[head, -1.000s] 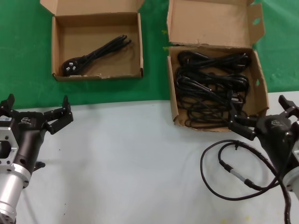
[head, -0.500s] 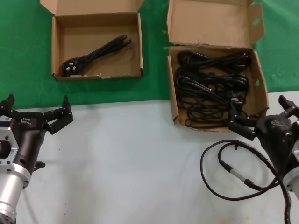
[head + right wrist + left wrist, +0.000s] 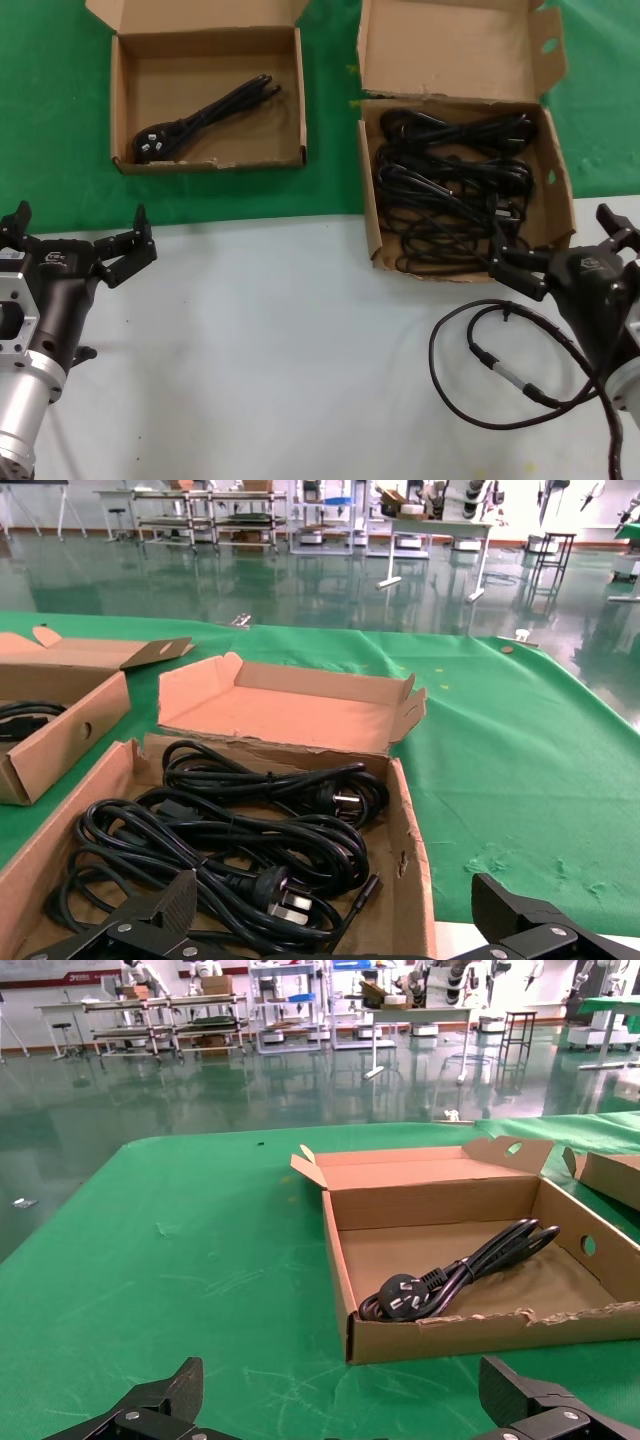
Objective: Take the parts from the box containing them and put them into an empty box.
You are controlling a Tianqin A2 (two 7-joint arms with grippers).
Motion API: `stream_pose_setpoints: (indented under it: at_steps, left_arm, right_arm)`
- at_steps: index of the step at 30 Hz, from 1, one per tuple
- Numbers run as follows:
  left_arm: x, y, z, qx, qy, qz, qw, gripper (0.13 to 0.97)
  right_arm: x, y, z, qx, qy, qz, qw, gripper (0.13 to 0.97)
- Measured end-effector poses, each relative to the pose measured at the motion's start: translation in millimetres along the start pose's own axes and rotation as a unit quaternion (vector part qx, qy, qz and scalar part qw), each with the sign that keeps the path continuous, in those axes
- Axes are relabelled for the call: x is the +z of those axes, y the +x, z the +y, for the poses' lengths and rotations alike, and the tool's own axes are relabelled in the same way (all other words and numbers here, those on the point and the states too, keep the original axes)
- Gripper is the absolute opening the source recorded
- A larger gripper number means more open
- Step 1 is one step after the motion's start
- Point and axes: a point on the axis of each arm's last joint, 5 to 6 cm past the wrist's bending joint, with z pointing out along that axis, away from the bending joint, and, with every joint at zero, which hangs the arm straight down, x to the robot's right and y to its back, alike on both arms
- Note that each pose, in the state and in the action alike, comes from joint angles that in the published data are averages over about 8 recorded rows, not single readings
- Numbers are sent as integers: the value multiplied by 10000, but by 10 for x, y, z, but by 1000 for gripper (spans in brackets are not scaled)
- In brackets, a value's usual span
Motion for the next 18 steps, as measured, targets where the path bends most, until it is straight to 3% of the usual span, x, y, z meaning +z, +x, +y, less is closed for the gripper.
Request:
stream_pose_setpoints:
  at_steps: [18]
  left_arm:
    - [0,0,0,0,0,0,10000,966]
  right_arm:
    - [0,0,0,0,0,0,10000,966]
